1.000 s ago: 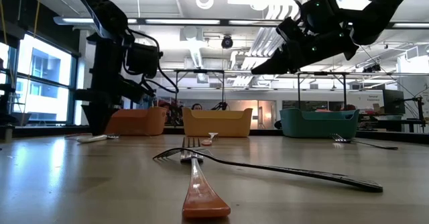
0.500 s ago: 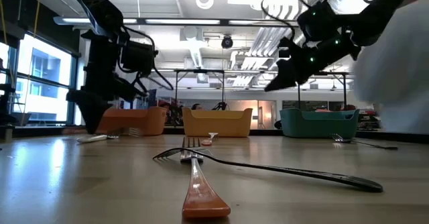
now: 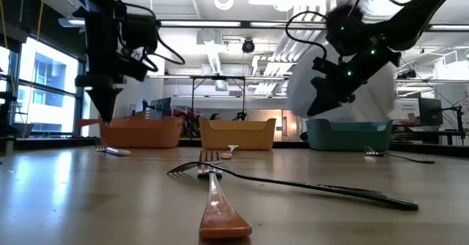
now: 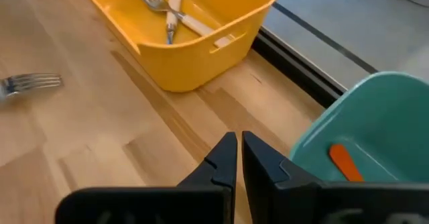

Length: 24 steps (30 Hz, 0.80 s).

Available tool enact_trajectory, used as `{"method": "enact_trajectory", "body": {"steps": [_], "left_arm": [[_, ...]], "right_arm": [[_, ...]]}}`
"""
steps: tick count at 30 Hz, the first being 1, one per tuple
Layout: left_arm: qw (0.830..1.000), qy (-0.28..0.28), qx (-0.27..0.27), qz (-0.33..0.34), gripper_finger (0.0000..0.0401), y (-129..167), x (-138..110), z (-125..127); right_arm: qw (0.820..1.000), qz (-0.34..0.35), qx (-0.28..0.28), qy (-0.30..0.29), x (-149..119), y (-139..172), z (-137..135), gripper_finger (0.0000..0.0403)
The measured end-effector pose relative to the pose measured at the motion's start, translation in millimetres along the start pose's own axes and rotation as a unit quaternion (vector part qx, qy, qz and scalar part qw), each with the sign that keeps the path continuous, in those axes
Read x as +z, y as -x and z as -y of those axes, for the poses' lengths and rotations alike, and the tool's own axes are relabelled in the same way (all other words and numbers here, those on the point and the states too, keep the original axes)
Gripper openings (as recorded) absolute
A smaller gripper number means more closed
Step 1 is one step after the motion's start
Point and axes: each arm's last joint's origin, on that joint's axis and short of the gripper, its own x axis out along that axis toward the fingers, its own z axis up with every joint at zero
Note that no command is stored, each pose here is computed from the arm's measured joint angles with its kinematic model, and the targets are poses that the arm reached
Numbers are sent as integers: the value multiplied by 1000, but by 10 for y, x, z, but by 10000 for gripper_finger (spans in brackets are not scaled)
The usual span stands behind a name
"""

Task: Sort silverware by color (type)
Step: Put the top left orange fork into the green bin

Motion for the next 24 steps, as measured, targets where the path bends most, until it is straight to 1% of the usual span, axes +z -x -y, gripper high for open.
{"method": "enact_trajectory", "body": {"steps": [4, 6, 8, 11, 14, 17, 24], "left_arm": [[1000, 8, 6, 26, 0, 116, -49, -17], [999, 15, 8, 38, 0, 159, -54, -26], [999, 24, 9, 47, 0, 200, -33, -31], [997, 23, 12, 72, 0, 285, 50, -30], [994, 20, 13, 106, 0, 369, 203, -27], [990, 18, 10, 140, 0, 465, 397, -37], [983, -13, 15, 182, 0, 594, 955, -103]], "right_arm": [[1000, 5, 7, -13, 44, 148, -24, 7], [1000, -2, 2, -29, 45, 244, -27, 7], [998, -23, -23, -51, 12, 345, -19, 7], [991, -65, -74, -86, -78, 477, 9, 7], [982, -97, -114, -115, -157, 537, 32, 7], [976, -112, -136, -124, -197, 532, 47, 7], [971, -141, -148, -121, -254, 505, 72, 7]]}}
